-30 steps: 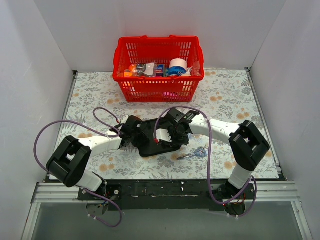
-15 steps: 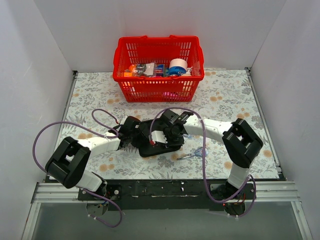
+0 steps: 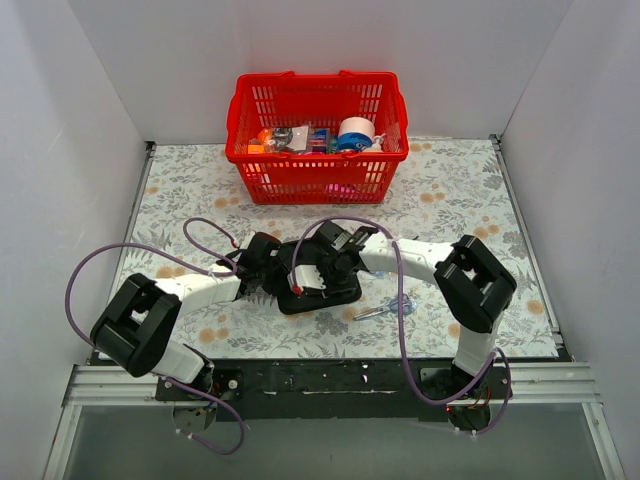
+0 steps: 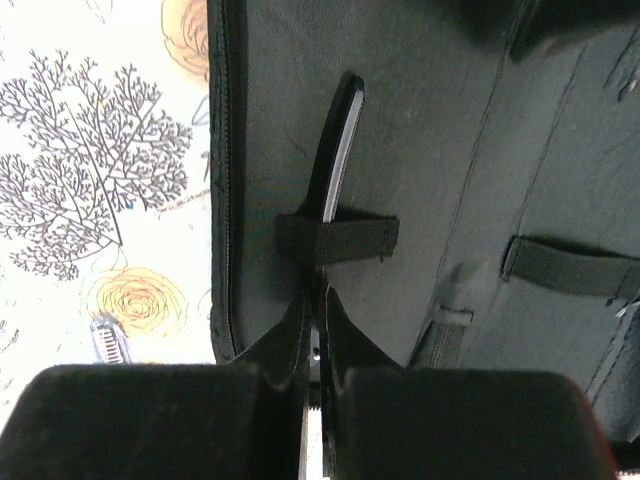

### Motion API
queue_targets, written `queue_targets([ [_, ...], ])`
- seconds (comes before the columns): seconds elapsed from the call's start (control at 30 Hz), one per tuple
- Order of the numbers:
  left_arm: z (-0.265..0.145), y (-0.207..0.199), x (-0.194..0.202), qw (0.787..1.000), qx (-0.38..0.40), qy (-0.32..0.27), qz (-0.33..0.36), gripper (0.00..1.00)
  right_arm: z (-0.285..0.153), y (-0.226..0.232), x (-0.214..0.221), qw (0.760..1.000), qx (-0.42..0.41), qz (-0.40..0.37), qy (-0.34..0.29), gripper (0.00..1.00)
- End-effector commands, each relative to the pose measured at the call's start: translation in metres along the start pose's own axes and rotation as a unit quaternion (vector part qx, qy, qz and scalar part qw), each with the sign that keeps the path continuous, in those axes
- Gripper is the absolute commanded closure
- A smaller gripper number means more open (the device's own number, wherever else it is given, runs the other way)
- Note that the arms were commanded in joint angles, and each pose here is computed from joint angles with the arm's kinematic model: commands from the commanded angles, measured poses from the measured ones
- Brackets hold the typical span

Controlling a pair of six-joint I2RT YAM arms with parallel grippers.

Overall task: Sort the hair-cutting tools
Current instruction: Place the haircut tool in the hairdressing tool bag.

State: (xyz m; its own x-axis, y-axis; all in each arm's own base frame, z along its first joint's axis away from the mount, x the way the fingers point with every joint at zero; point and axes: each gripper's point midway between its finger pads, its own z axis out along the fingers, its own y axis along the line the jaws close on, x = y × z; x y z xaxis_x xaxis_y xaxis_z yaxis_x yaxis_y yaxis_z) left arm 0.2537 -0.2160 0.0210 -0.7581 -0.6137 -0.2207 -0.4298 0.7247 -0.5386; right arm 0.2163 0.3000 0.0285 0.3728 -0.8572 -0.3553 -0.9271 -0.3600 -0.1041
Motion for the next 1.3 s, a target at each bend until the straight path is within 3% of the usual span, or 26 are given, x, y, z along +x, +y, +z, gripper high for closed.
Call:
queue_targets([
  [0.0,0.001,0.099,0.044,0.984,-0.162,0.075,0.02,0.71,0.014,0.018,-0.031,0.997,-0.045,-0.043,-0.051,0.99],
  [0.43,0.0,0.099,0.043,0.984,-0.16,0.074,0.019,0.71,0.013,0.031,-0.037,0.996,-0.072,-0.036,-0.046,0.98],
  [0.53,0.0,0.097,0.043,0.985,-0.158,0.073,0.018,0.71,0.01,0.034,-0.038,0.995,-0.082,-0.03,-0.044,0.76],
  [0.67,-0.001,0.098,0.043,0.985,-0.157,0.072,0.017,0.71,0.004,0.031,-0.041,0.996,-0.072,-0.03,-0.046,0.59],
  [0.7,-0.002,0.097,0.043,0.985,-0.156,0.072,0.017,0.71,0.002,0.03,-0.042,0.996,-0.068,-0.032,-0.047,0.32],
  [0.73,-0.002,0.097,0.043,0.985,-0.156,0.072,0.017,0.71,-0.002,0.028,-0.045,0.996,-0.062,-0.032,-0.05,0.13],
  [1.03,-0.002,0.095,0.041,0.985,-0.155,0.069,0.018,0.72,-0.047,0.01,-0.063,0.998,0.019,-0.041,-0.044,0.03],
  [1.2,-0.001,0.092,0.038,0.986,-0.153,0.066,0.022,0.72,-0.097,-0.016,-0.066,0.991,0.134,-0.023,-0.015,0.02],
  [1.27,-0.001,0.092,0.036,0.986,-0.155,0.061,0.027,0.72,-0.135,-0.033,-0.062,0.975,0.22,0.017,0.001,0.02],
])
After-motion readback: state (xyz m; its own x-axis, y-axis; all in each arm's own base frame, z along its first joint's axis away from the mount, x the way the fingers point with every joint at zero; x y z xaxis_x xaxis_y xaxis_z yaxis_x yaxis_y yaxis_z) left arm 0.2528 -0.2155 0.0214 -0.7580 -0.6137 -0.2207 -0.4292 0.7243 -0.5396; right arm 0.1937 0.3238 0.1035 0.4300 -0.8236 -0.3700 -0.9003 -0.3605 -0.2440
